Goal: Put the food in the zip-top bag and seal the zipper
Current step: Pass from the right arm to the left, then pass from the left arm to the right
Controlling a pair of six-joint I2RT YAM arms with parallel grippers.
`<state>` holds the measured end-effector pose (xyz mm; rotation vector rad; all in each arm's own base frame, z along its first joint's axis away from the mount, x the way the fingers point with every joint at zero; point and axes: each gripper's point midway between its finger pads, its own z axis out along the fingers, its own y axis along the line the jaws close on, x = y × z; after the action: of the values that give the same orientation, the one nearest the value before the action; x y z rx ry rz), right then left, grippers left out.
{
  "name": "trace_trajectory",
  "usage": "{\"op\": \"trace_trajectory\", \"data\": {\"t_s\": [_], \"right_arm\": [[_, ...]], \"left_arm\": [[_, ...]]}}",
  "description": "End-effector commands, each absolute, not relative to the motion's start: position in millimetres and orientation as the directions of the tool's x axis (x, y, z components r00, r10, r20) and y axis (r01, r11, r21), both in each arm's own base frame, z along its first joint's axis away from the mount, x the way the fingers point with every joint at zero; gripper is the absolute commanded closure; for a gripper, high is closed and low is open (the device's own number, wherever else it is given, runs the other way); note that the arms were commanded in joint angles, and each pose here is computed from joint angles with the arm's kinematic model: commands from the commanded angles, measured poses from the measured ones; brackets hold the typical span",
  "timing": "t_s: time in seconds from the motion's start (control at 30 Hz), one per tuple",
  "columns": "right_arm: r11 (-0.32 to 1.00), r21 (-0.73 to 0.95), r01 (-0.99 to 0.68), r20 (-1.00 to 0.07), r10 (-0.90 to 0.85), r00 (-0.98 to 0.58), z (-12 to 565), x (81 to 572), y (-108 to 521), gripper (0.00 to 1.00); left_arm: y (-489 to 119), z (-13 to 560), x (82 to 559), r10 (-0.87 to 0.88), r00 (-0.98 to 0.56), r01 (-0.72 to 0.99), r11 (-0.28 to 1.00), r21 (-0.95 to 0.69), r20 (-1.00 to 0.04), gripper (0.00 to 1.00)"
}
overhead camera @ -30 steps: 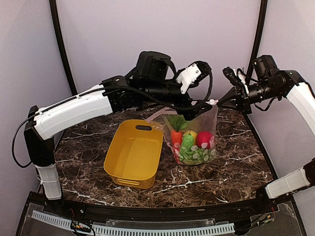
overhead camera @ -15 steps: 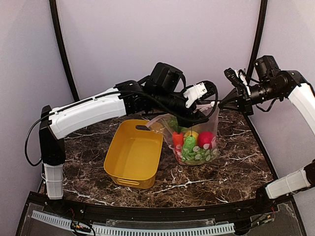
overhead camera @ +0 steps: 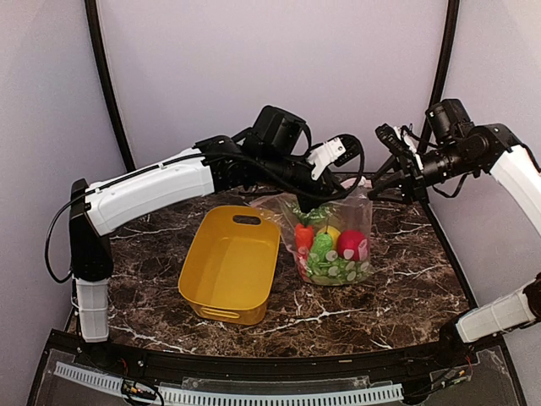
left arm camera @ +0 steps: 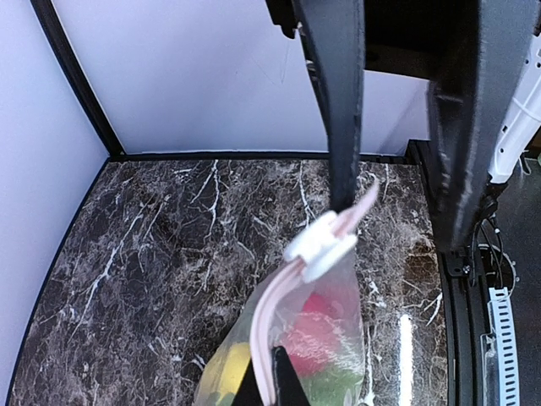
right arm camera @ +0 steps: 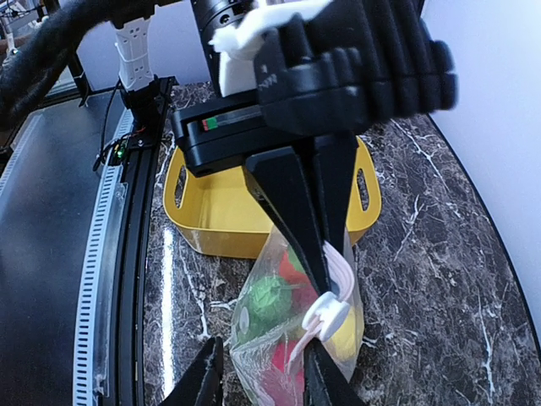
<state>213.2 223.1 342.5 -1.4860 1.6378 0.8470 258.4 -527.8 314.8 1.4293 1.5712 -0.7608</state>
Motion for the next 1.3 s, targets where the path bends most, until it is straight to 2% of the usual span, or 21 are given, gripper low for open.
{"op": "trace_trajectory", "data": {"t_s": [0.0, 0.3, 0.6, 1.0, 1.27], "right_arm": [[0.089, 0.01, -0.996, -0.885, -0.462, -0.05, 347, 213, 240, 0.68], [0.234, 0.012, -0.972, -0.855, -0.502, -0.132, 339, 242, 237, 0.7], [0.337, -0.084, -0.938, -0.818, -0.561, -0.128, 341, 248, 211, 0.73], [0.145, -0.015, -0.989, -0.873, -0.485, -0.058, 348, 227, 235, 0.62], [0.119, -0.013, -0.993, -0.883, -0.467, -0.045, 348, 225, 242, 0.68]], "left_arm": [[-520, 351, 248, 0.378, 0.03, 0.985, 0.146, 0.092, -0.925, 0.99], [-516, 352, 247, 0.367, 0.021, 0.983, 0.163, 0.086, -0.93, 0.99], [-508, 354, 251, 0.36, 0.003, 0.973, 0.212, 0.085, -0.933, 0.99], [-511, 353, 245, 0.348, -0.003, 0.982, 0.18, 0.063, -0.937, 0.99], [-514, 349, 243, 0.35, -0.015, 0.985, 0.165, 0.046, -0.936, 0.99]]}}
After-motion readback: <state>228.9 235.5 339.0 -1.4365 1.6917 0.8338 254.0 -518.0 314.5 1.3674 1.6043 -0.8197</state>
